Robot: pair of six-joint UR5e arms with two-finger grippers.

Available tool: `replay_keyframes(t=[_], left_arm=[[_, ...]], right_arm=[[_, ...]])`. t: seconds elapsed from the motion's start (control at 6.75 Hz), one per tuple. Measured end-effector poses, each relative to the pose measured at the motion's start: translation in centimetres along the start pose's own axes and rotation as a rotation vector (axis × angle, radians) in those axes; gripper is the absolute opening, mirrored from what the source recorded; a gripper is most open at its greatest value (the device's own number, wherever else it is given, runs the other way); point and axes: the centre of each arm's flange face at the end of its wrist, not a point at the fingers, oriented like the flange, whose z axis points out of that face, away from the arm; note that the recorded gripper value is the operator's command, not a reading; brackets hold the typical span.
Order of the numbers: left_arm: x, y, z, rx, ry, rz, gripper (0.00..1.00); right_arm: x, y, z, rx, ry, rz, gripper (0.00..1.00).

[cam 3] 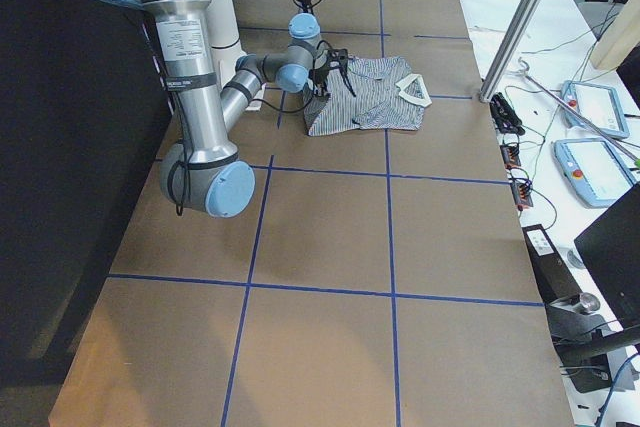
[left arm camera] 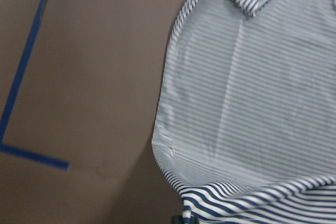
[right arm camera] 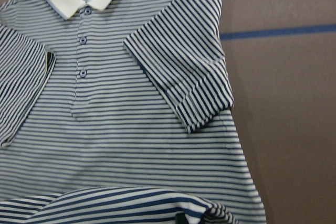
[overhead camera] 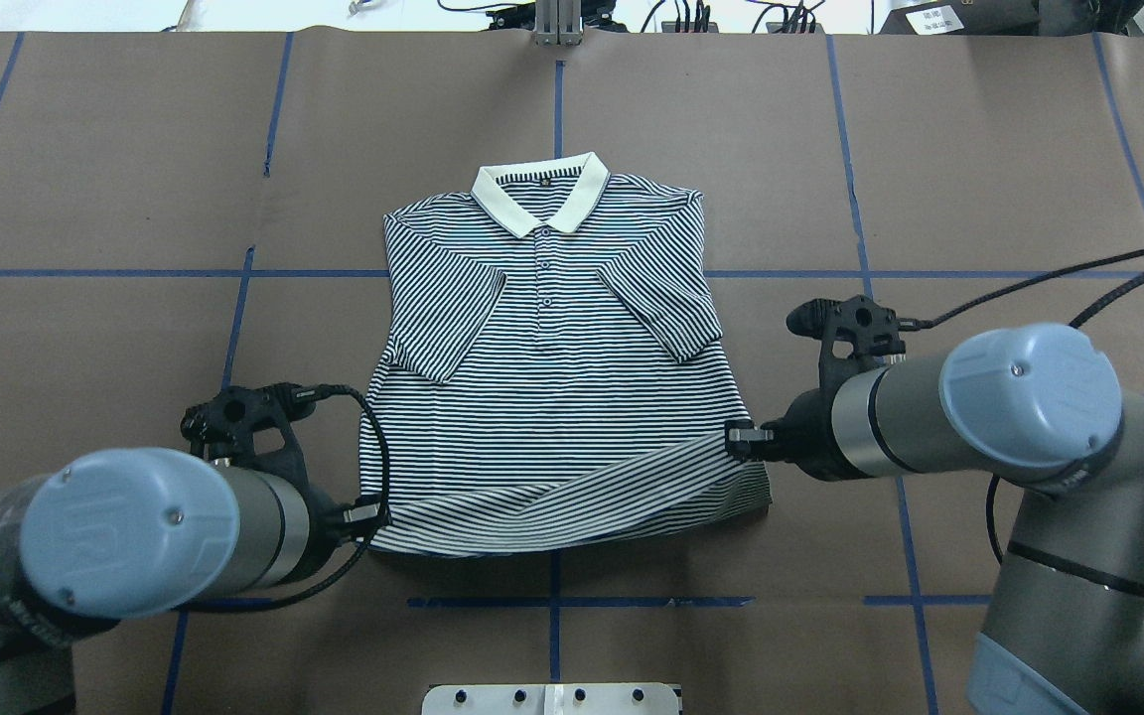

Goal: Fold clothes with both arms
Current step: 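Lift the hem with both grippers and fold it toward the collar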

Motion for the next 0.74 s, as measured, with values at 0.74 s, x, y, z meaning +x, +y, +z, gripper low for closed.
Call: replay_keyframes(t=[0.74], left_arm=[[1.0, -17.7, 7.4, 0.2, 0.051, -0.027, 0.0]], right_arm=[[-1.3, -15.9, 6.6, 0.111, 0.128, 0.069, 0.0]])
